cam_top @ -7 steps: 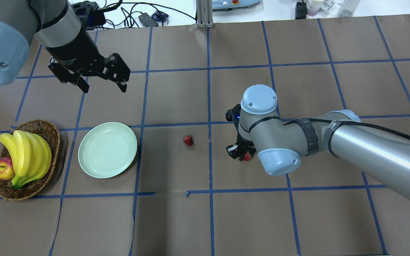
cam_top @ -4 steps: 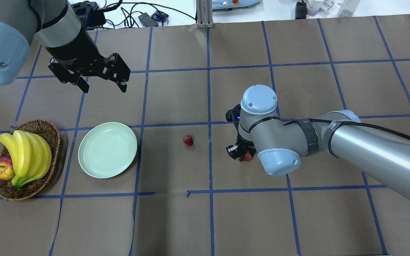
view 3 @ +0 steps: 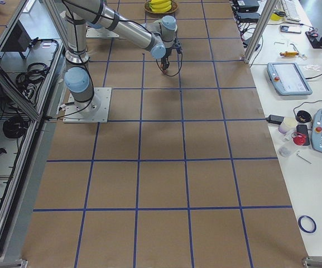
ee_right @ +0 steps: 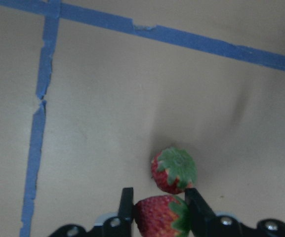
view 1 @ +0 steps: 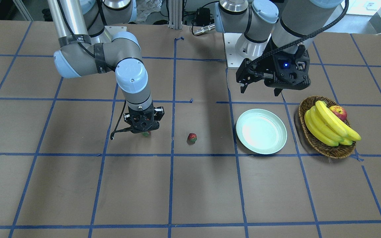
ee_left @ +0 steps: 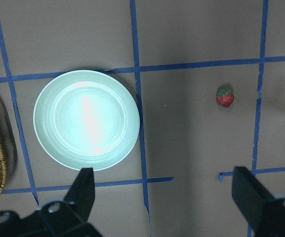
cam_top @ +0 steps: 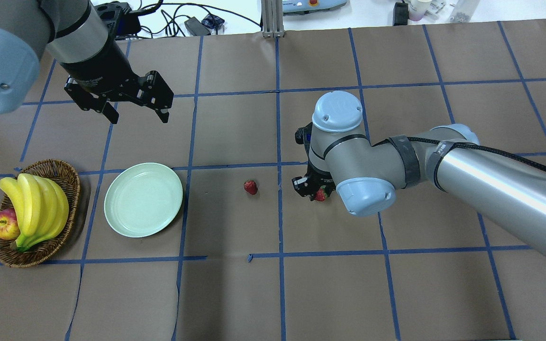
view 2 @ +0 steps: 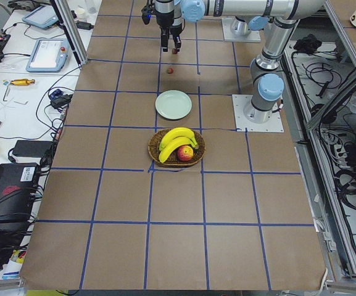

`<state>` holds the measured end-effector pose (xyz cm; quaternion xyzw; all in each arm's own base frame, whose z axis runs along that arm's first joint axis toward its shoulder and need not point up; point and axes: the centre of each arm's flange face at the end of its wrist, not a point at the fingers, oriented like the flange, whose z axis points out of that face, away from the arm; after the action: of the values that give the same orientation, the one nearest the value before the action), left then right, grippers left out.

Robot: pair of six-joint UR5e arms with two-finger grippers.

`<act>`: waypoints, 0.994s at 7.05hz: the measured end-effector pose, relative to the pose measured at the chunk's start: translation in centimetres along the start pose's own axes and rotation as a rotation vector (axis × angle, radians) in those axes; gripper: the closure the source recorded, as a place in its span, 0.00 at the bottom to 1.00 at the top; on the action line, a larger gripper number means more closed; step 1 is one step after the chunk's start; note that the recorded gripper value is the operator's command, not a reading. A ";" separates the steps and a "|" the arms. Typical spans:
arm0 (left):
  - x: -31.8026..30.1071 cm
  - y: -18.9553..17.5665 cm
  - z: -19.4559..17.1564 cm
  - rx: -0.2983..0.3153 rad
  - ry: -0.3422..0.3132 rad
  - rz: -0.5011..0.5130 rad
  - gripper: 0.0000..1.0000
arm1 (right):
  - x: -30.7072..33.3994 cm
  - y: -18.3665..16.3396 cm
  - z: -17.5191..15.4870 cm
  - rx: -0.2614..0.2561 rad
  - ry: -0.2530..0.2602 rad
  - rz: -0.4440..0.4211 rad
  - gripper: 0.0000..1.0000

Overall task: Collect all strawberries into plate
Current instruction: 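Carry the strawberry toward the plate and release it beside the first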

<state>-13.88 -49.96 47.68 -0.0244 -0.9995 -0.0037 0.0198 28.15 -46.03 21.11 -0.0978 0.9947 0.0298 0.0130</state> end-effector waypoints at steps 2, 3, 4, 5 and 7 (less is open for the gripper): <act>0.0 0.0 0.0 0.001 0.000 0.000 0.00 | -3.4 -1.0 -1.2 0.022 -0.048 0.090 0.73; 0.0 0.0 0.0 0.001 0.001 0.000 0.00 | -5.3 -1.9 -1.6 0.031 -0.077 0.134 0.73; 0.0 0.0 -0.1 0.002 0.001 0.000 0.00 | -7.7 -3.0 -2.0 0.040 -0.087 0.174 0.73; 0.0 0.1 -0.1 0.002 0.001 0.000 0.00 | -10.2 -4.1 -2.4 0.047 -0.092 0.208 0.73; 0.0 0.1 -0.1 0.003 0.001 0.000 0.00 | -14.8 -5.7 -2.3 0.051 -0.097 0.237 0.73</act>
<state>-13.89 -49.88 47.80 -0.0241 -0.9995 -0.0024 0.0205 43.69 -48.93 23.52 0.0223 0.9979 0.0104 0.0598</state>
